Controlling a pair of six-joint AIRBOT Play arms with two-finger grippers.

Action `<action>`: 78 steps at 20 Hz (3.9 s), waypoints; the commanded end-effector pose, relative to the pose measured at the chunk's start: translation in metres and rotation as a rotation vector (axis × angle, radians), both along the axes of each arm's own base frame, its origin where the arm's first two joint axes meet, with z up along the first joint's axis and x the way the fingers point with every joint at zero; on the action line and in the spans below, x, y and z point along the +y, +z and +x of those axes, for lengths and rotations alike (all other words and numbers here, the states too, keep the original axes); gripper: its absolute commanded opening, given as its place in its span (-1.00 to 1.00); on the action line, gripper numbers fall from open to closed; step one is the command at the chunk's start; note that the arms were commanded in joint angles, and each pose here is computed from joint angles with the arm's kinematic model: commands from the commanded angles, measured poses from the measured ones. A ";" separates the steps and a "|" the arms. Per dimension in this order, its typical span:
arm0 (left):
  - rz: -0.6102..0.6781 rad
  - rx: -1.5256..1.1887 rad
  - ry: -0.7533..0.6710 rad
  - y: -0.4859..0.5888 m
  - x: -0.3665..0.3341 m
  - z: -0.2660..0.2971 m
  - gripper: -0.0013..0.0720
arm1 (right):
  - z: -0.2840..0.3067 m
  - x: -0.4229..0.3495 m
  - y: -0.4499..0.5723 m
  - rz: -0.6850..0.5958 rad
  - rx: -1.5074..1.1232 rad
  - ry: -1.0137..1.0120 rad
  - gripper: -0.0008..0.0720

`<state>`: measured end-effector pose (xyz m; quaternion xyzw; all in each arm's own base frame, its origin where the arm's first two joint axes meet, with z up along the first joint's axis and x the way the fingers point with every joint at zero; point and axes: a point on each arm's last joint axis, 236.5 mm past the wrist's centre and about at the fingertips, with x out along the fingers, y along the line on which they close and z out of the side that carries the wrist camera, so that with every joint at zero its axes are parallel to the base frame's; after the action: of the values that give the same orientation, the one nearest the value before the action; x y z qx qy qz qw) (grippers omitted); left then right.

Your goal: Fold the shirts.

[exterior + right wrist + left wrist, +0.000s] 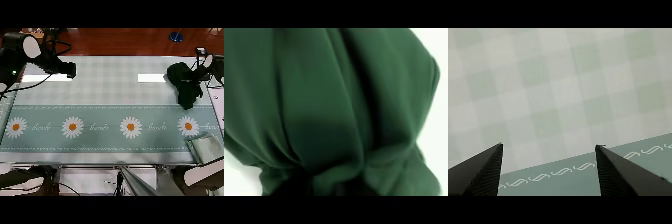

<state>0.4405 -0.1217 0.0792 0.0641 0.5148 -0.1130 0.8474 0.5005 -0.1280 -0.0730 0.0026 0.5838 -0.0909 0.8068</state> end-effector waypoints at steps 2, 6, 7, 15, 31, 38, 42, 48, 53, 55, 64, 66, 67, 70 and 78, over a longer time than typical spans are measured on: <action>-0.002 -0.012 0.000 0.008 0.001 -0.003 0.98 | 0.000 -0.008 0.025 -0.053 -0.030 0.032 -0.91; -0.032 -0.118 0.000 0.057 -0.001 0.001 0.98 | 0.010 -0.014 0.167 -0.156 -0.345 0.038 -0.91; -0.045 -0.161 0.000 0.076 -0.001 0.002 0.98 | 0.006 -0.009 0.210 -0.157 -0.443 0.035 -0.91; -0.136 -0.455 -0.001 0.247 0.019 -0.078 0.98 | -0.104 0.066 0.452 -0.018 -1.027 0.069 -0.91; -0.232 -0.280 -0.024 0.233 0.017 -0.180 0.98 | -0.216 0.402 0.169 0.476 -0.002 0.869 -0.91; -0.210 -0.093 -0.031 0.169 0.009 -0.181 0.98 | -0.193 0.448 0.085 0.355 0.021 0.857 0.10; -0.177 0.048 -0.045 0.114 0.006 -0.186 0.98 | -0.154 0.400 0.153 0.294 -0.137 0.821 0.38; -0.314 0.258 -0.144 0.030 -0.038 -0.209 0.98 | -0.115 0.217 0.229 0.027 -0.275 0.549 0.38; -0.469 0.380 -0.154 -0.032 -0.073 -0.232 0.98 | -0.137 0.173 0.174 0.272 -0.124 0.357 0.38; -0.510 0.429 -0.173 -0.048 -0.089 -0.249 0.98 | -0.146 0.182 0.148 0.375 -0.088 0.349 0.39; -0.466 0.364 -0.333 -0.100 -0.167 -0.262 0.98 | -0.177 0.226 0.102 0.568 -0.007 0.411 0.39; -0.436 0.397 -0.325 -0.122 -0.173 -0.262 0.98 | -0.178 0.229 0.103 0.582 -0.007 0.415 0.39; -0.425 0.404 -0.319 -0.132 -0.176 -0.261 0.98 | -0.179 0.232 0.105 0.596 -0.005 0.415 0.39; -0.402 0.413 -0.339 -0.150 -0.184 -0.264 0.98 | -0.184 0.242 0.110 0.643 0.001 0.442 0.39; -0.432 0.279 -0.292 -0.149 -0.194 -0.231 0.98 | -0.198 0.269 0.083 0.820 0.103 0.431 0.39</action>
<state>0.1937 -0.3117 -0.0718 -0.0537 0.6004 -0.3542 0.7150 0.3096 0.1270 0.0196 0.1630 0.5885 0.2924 0.7360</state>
